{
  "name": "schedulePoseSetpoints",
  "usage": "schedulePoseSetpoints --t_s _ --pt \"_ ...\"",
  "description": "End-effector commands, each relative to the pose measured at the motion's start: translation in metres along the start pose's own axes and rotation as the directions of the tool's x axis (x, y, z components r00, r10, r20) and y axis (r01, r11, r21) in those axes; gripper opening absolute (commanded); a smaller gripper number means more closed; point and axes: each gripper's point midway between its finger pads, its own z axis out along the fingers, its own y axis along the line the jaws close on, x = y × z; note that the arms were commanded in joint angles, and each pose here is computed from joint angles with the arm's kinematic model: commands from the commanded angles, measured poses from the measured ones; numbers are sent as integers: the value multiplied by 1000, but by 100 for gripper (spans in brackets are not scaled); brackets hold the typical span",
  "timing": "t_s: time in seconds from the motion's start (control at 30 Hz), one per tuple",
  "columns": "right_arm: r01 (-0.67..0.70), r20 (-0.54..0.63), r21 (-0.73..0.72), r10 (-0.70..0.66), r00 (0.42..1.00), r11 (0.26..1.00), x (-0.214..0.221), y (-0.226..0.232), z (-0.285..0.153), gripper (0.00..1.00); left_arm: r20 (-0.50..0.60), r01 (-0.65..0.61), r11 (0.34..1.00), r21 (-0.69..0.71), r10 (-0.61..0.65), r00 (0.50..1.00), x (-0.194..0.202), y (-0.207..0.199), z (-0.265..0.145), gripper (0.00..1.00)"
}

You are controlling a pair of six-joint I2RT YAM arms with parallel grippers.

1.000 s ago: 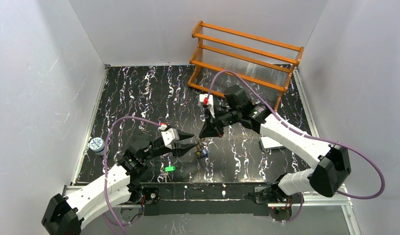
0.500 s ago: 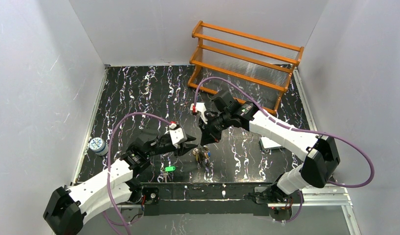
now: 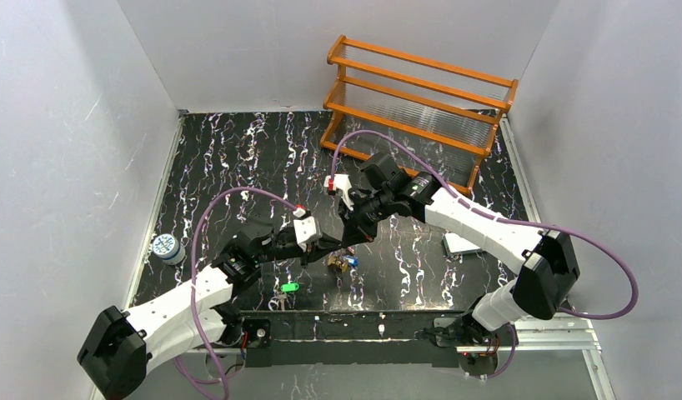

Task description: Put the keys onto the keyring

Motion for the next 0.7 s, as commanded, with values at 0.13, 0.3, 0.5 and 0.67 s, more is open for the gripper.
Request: schedulePoseSetpoints --t_s 0.13,0.3,0.5,0.67 --pt "58 90 37 -61 994 998 -23 -2 -3 22 60 -8 1000 6 8 998 -16 -3 -1 0" --pt "56 146 58 -64 987 997 -15 -9 0 38 119 7 999 -39 -2 993 -19 -2 -6 0" --pt "44 166 -15 -40 985 999 -6 -5 8 36 232 -11 998 -62 25 972 -35 -4 -13 0" --pt "56 171 -63 -44 984 996 2 1 11 36 269 -3 997 -72 22 963 -43 -5 -17 0"
